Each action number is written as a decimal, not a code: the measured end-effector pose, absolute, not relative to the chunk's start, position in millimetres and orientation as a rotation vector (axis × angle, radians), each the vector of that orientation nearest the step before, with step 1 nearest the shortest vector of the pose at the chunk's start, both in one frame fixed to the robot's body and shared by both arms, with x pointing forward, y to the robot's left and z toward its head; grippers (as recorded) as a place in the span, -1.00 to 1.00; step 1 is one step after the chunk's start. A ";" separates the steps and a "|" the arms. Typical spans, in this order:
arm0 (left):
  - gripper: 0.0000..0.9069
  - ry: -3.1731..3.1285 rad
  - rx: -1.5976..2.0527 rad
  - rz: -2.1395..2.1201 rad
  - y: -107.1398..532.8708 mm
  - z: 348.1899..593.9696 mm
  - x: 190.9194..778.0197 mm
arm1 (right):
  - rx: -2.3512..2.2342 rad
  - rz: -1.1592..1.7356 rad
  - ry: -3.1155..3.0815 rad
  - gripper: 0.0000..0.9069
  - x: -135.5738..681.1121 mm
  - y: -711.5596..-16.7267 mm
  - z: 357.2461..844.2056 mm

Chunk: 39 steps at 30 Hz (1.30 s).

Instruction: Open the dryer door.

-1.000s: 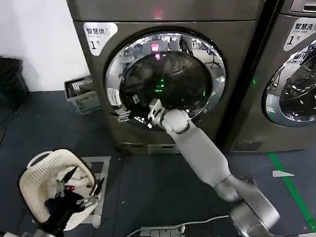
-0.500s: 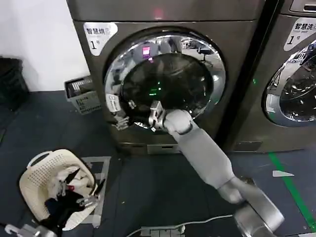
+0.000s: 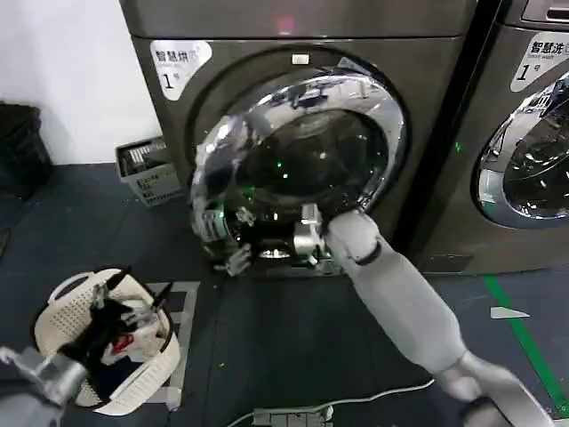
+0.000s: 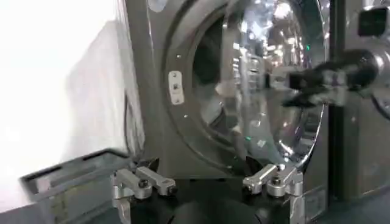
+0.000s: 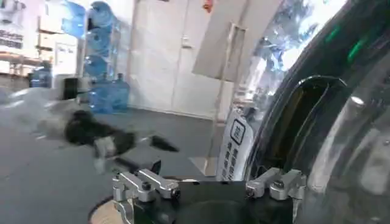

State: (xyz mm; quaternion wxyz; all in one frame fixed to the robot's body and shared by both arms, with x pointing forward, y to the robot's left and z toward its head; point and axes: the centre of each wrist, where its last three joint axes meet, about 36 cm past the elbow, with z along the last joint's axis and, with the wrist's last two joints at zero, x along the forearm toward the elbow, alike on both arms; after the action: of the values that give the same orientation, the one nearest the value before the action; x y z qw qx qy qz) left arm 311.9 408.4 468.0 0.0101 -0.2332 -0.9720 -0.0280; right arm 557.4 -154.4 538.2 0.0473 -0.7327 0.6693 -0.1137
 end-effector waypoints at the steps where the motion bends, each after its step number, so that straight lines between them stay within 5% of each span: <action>1: 1.00 -3.030 -0.763 -0.053 411.0 467.3 318.2 | -2.242 -0.351 2.034 1.00 554.2 -158.3 538.0; 18: 1.00 -2.939 -1.083 0.048 420.0 482.4 411.9 | -2.314 -0.391 1.962 1.00 499.2 -250.9 542.5; 39: 1.00 -2.701 -1.521 0.025 324.7 484.4 494.0 | -1.750 -0.517 2.604 1.00 437.9 -499.1 544.5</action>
State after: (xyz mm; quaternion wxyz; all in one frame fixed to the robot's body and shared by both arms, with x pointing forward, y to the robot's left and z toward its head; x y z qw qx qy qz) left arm 494.0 324.7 484.4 0.0206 -0.4906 -0.8711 0.0080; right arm 437.9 -499.1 544.5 -0.0193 -0.5502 0.8188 -0.1626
